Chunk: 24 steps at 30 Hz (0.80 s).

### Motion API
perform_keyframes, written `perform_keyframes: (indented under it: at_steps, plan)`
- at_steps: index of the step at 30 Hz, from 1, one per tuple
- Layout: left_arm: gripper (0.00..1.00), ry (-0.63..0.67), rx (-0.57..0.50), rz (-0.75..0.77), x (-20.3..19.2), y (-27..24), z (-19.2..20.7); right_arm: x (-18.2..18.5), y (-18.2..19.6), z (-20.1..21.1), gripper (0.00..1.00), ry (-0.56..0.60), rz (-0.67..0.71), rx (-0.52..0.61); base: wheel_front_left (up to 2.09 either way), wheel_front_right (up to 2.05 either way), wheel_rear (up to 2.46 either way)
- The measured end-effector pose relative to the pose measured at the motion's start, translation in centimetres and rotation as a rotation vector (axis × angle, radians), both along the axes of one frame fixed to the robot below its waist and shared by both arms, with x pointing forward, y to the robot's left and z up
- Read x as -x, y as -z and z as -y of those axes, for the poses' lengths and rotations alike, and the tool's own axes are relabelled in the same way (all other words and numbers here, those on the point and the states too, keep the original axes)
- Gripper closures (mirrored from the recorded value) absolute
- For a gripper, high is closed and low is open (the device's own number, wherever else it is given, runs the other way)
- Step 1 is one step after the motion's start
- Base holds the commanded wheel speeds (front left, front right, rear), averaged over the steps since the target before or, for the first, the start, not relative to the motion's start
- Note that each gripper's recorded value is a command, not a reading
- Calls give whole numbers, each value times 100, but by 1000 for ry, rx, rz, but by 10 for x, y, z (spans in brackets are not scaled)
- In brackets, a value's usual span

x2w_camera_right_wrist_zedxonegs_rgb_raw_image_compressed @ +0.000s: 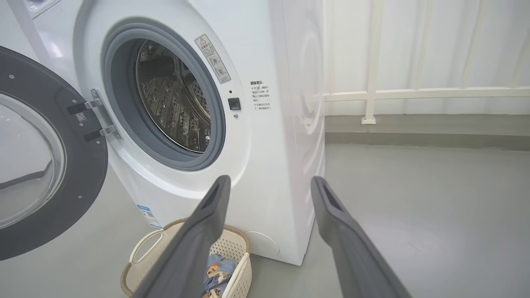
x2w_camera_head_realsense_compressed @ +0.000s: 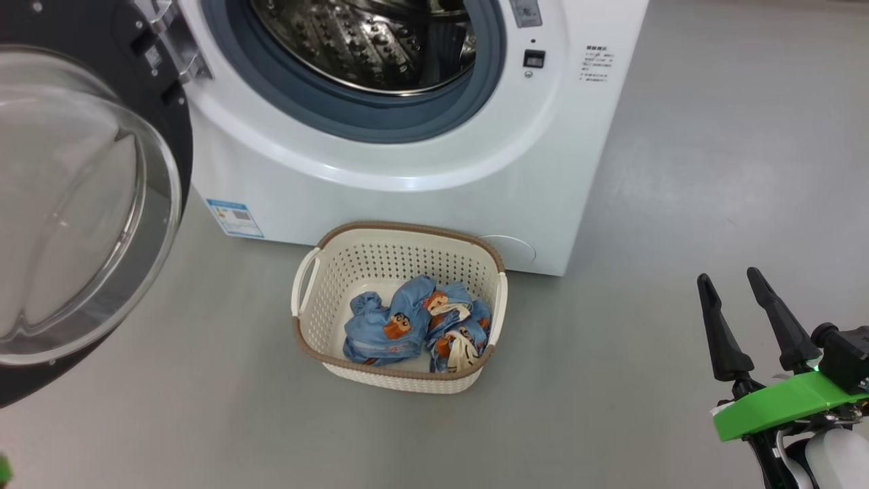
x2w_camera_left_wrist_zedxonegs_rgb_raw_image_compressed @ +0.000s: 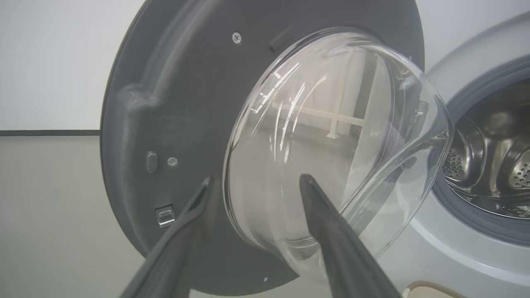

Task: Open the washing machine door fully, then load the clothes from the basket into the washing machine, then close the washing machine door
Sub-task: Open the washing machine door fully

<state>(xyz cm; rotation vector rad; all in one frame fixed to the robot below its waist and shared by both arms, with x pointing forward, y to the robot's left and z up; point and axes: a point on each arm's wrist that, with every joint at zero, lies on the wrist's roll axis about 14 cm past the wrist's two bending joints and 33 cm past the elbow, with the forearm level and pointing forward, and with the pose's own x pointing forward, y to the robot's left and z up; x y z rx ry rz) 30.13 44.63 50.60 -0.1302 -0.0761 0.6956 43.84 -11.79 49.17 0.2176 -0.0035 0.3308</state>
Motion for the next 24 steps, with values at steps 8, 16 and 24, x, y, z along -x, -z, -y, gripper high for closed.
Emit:
perform_keyframes:
  at_steps: [8,16,24]
  plan:
    - [0,161,10,24,-28,1,47,6,-6,13,0,36,12,-1,0,0,0]
    - [0,331,21,37,-55,4,106,20,-1,34,0,92,-4,3,0,0,0]
    - [0,490,47,68,-86,2,162,32,-2,59,0,163,-4,9,0,0,0]
